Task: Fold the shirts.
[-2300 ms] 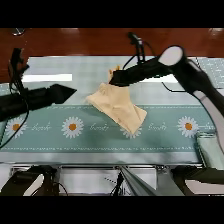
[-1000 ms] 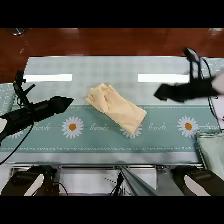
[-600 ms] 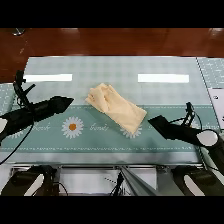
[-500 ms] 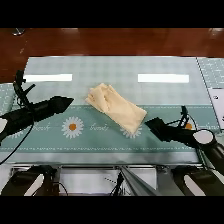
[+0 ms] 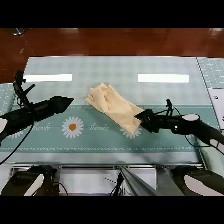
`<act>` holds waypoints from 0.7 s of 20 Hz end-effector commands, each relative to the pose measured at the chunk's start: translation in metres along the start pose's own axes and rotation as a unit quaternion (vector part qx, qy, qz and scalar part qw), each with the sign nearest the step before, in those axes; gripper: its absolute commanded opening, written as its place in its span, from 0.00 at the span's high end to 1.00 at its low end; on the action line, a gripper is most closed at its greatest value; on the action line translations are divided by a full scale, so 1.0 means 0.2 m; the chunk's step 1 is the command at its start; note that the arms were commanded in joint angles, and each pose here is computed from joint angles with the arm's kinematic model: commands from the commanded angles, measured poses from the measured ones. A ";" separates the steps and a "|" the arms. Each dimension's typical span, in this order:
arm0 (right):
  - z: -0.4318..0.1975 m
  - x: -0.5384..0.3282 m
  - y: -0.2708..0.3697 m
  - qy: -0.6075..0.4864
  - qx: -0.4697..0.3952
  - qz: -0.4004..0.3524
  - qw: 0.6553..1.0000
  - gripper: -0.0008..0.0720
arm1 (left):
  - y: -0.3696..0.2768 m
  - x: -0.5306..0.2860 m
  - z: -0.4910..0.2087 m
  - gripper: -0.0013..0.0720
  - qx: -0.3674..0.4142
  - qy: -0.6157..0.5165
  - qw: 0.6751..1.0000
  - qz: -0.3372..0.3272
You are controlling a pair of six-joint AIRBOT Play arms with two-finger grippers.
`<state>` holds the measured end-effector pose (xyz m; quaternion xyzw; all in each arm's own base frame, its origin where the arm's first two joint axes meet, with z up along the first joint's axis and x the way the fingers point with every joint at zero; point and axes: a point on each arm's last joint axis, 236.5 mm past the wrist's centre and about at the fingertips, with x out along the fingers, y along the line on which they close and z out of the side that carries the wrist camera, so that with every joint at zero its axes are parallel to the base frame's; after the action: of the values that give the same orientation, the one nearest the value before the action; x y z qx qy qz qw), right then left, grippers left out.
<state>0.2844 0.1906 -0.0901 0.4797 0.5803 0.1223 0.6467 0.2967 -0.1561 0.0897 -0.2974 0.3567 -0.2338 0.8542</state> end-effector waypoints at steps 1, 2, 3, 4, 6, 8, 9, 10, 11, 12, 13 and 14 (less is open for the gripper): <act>-0.02 0.12 0.12 0.055 -0.043 0.016 0.997 0.57 | 0.00 0.00 0.00 0.95 -0.001 0.000 1.000 0.001; -0.04 0.13 0.19 0.064 -0.082 0.027 0.994 0.94 | 0.01 0.00 0.00 0.95 -0.001 0.001 1.000 0.001; -0.04 0.13 0.28 0.069 -0.124 0.042 0.989 0.96 | 0.01 0.01 0.00 0.95 -0.002 0.002 1.000 0.002; -0.03 0.11 0.37 0.074 -0.150 0.052 0.985 0.96 | 0.01 0.01 0.00 0.95 -0.002 0.002 1.000 0.002; 0.03 0.04 0.59 0.079 -0.211 0.067 0.972 0.96 | 0.01 0.01 0.00 0.95 -0.002 0.002 1.000 0.002; 0.11 -0.07 0.83 0.065 -0.278 0.060 0.956 0.96 | 0.01 0.01 0.00 0.95 -0.002 0.002 1.000 0.002; 0.16 -0.15 0.95 0.051 -0.309 0.056 0.948 0.96 | 0.01 0.01 0.00 0.95 -0.002 0.002 1.000 0.002; 0.23 -0.24 1.05 0.032 -0.330 0.051 0.942 0.96 | 0.01 0.01 0.00 0.95 -0.002 0.002 1.000 0.002; 0.29 -0.34 1.15 0.012 -0.346 0.044 0.937 0.96 | 0.01 0.01 0.00 0.95 -0.002 0.002 1.000 0.001; 0.34 -0.44 1.23 -0.007 -0.361 0.040 0.932 0.96 | 0.01 0.01 0.00 0.95 -0.002 0.002 1.000 0.001; 0.38 -0.55 1.30 -0.025 -0.376 0.035 0.926 0.96 | 0.01 0.01 0.00 0.95 -0.002 0.002 1.000 0.002; 0.41 -0.66 1.36 -0.041 -0.384 0.030 0.922 0.96 | 0.01 0.01 0.00 0.95 -0.002 0.002 1.000 0.002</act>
<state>0.4121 0.2280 0.1335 0.2612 0.4693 0.3579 0.7638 0.2972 -0.1561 0.0882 -0.2978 0.3587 -0.2329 0.8535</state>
